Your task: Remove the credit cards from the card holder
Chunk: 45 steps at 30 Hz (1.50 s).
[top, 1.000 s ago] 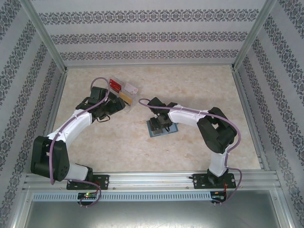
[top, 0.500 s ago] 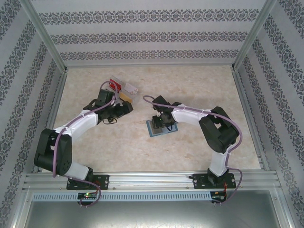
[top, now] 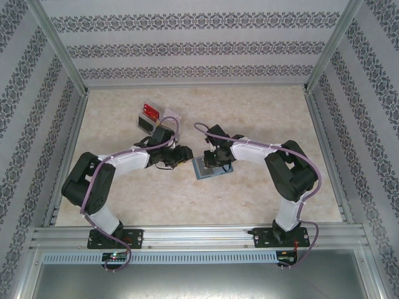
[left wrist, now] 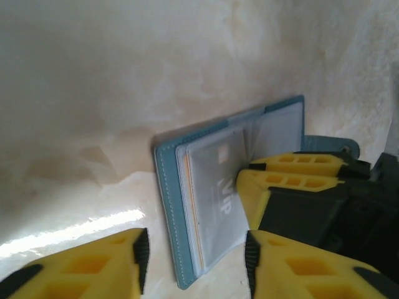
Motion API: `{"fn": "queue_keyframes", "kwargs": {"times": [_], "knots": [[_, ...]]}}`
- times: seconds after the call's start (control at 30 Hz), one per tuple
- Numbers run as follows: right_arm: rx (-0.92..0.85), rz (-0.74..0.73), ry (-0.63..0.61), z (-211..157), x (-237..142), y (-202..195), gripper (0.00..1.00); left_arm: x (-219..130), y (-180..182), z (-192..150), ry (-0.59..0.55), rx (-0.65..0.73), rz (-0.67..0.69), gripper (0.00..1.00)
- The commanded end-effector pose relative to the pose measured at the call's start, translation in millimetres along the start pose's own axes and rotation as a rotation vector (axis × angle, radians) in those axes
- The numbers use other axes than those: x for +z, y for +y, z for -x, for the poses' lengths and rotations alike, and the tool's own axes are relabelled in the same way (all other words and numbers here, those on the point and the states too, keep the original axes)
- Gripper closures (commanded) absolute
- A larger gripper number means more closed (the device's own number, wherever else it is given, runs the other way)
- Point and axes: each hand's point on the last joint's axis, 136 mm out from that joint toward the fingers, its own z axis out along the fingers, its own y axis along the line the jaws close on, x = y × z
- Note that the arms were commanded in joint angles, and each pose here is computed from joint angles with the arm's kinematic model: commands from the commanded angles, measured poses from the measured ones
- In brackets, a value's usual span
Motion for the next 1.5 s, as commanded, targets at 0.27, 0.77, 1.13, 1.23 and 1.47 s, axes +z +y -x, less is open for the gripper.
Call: {"fn": "queue_keyframes", "kwargs": {"times": [0.27,0.77,1.13,1.23,1.47], "knots": [[0.062,-0.045,0.068,-23,15,-24,0.86,30,-27,-6,0.072,-0.018,-0.073,0.73],[0.087,-0.018,0.072,-25,16,-25,0.87,48,-9,-9,0.109,-0.07,-0.002,0.68],[0.095,-0.005,0.078,-25,17,-26,0.87,50,-17,-7,0.127,-0.06,-0.019,0.69],[0.096,-0.002,0.076,-25,16,-25,0.87,52,-15,-7,0.133,-0.064,-0.009,0.68],[0.102,-0.004,0.076,-25,16,-27,0.87,41,3,-2,0.085,-0.051,0.121,0.67]]}}
